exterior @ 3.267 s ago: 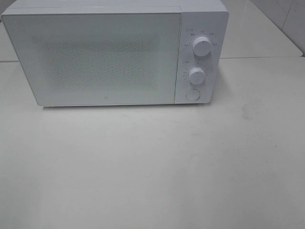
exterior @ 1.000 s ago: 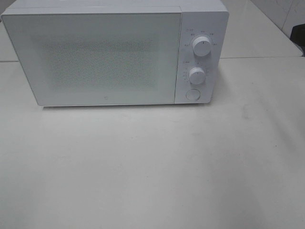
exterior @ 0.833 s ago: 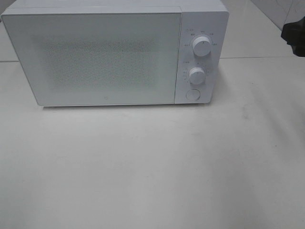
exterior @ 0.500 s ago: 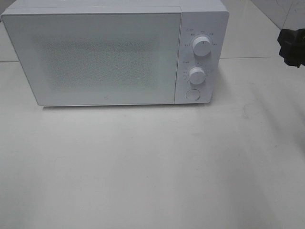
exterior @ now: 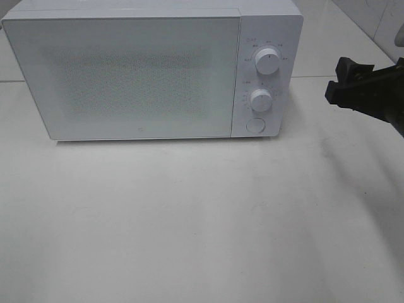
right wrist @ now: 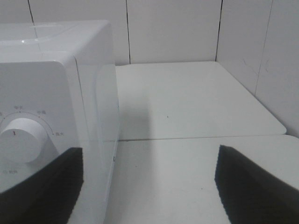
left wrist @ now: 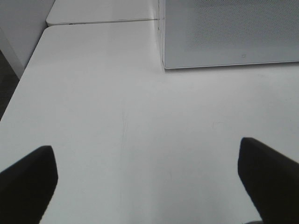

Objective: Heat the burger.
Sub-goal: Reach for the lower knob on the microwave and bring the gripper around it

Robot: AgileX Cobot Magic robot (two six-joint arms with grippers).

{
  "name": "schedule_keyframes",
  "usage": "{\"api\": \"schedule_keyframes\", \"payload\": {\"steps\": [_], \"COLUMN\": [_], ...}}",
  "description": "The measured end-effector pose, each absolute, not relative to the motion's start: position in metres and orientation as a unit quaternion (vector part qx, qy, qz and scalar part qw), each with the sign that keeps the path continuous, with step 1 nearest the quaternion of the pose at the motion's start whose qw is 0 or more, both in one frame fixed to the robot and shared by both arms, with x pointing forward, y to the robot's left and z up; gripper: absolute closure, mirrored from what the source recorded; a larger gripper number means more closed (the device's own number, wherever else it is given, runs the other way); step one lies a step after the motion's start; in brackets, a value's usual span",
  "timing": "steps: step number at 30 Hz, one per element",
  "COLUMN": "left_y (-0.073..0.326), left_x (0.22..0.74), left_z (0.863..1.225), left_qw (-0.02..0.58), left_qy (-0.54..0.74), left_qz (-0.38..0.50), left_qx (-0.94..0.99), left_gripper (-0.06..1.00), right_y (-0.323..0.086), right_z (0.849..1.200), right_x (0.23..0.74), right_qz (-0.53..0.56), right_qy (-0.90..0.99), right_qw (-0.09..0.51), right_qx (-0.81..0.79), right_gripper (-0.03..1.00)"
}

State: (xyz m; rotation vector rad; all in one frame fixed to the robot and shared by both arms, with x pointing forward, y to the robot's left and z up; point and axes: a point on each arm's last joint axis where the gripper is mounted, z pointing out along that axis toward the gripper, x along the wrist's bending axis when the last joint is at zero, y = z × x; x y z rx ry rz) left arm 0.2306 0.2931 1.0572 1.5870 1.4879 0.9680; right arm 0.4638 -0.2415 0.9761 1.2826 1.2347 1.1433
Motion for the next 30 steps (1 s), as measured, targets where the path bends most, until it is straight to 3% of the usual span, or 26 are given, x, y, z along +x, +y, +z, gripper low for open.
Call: {"api": "schedule_keyframes", "payload": {"steps": [12,30], "left_y": [0.293,0.293], "left_x": [0.231,0.231], "left_z": [1.057,1.057], "left_qw": [0.371,0.371], "left_qy": [0.58,0.58], "left_qz": [0.377,0.377], "left_qx": [0.619,0.619], "left_gripper": [-0.03,-0.03], "right_y": [-0.203,-0.16], "right_z": [0.943,0.924], "right_x": [0.456,0.483], "right_qz": [0.428,0.42], "right_qy": [0.543,0.551], "right_qw": [0.482,0.47], "right_qx": [0.538,0.547], "right_gripper": [0.19,0.17]}}
